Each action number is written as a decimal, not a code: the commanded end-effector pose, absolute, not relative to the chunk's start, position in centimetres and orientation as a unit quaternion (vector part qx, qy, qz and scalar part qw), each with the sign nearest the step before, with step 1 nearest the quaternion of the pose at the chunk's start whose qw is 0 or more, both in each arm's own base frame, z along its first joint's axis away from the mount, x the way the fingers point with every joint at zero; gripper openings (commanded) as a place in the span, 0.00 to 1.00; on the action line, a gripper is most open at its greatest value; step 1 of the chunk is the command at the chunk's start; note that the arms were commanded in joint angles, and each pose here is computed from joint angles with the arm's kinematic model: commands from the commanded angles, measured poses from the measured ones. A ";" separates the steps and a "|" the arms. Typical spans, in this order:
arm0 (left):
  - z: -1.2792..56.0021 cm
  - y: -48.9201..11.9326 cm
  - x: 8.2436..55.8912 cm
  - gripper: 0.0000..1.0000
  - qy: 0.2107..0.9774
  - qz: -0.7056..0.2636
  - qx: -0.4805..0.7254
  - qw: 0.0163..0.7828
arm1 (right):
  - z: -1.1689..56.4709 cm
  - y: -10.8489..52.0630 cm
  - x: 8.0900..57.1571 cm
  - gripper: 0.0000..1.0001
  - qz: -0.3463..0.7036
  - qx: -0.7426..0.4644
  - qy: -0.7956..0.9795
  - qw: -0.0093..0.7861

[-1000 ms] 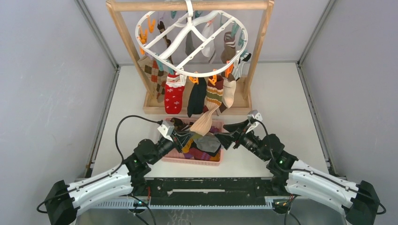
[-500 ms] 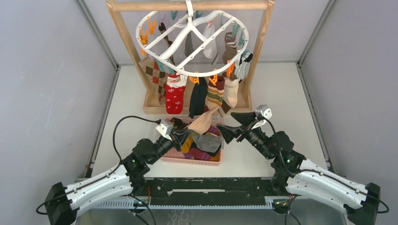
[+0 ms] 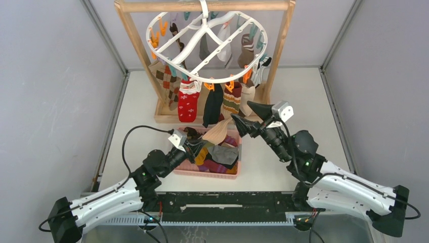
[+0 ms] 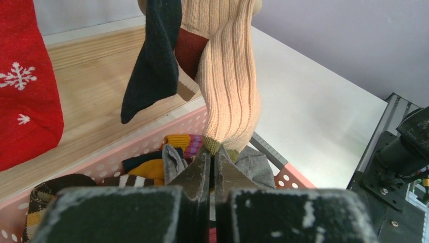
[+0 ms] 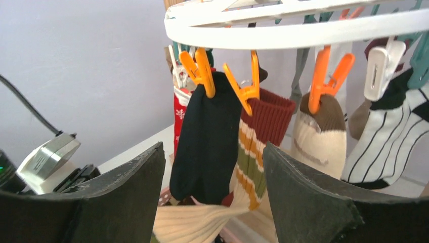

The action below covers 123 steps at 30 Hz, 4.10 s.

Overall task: Remove the socks clipped to the hanger
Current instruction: Remove the sock from the hanger.

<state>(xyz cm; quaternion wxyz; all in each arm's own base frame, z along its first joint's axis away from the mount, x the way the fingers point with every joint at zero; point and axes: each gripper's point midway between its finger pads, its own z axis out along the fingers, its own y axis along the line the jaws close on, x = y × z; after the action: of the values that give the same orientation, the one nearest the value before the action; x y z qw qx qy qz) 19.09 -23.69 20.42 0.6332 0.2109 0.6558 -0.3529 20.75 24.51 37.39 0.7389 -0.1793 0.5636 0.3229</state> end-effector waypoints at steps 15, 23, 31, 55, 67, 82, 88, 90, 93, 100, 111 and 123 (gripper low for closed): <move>24.7 -23.8 19.2 0.00 0.621 -0.366 0.202 0.663 | 43.6 26.3 24.6 0.77 0.198 -0.205 0.537 0.794; 24.7 -23.8 19.2 0.00 0.621 -0.366 0.202 0.663 | 43.9 25.6 25.9 0.77 0.209 -0.188 0.548 0.788; 24.7 -23.8 19.2 0.00 0.622 -0.366 0.202 0.663 | 44.1 25.4 26.7 0.73 0.268 -0.197 0.546 0.769; 24.5 -23.7 19.4 0.00 0.624 -0.359 0.201 0.664 | 43.8 26.9 29.0 0.71 0.285 -0.197 0.554 0.757; 24.3 -23.8 19.6 0.00 0.626 -0.356 0.201 0.664 | 44.3 27.0 29.6 0.70 0.284 -0.191 0.549 0.762; 24.3 -23.8 19.5 0.00 0.626 -0.355 0.203 0.664 | 44.7 27.3 30.0 0.65 0.290 -0.184 0.545 0.765; 24.3 -23.7 19.6 0.00 0.626 -0.354 0.203 0.664 | 44.4 27.6 30.5 0.61 0.288 -0.183 0.549 0.763; 24.3 -23.8 19.6 0.00 0.627 -0.354 0.203 0.663 | 44.4 27.6 30.5 0.57 0.288 -0.182 0.549 0.763; 24.3 -23.8 19.6 0.00 0.627 -0.355 0.203 0.663 | 44.6 27.5 30.4 0.52 0.289 -0.179 0.548 0.764; 24.3 -23.8 19.5 0.00 0.627 -0.355 0.203 0.663 | 45.1 27.3 30.1 0.41 0.293 -0.178 0.544 0.766; 24.4 -23.8 19.5 0.00 0.626 -0.356 0.204 0.663 | 44.8 27.2 30.3 0.58 0.289 -0.176 0.549 0.764; 24.4 -23.9 19.5 0.00 0.626 -0.357 0.204 0.662 | 44.9 27.0 30.2 0.17 0.286 -0.174 0.548 0.766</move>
<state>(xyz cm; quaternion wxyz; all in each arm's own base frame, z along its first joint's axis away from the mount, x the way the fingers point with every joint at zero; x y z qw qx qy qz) 19.35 -23.48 19.83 0.6323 0.2144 0.6630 -0.3386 30.87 27.97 40.99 0.7380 -0.1940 0.5846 0.2757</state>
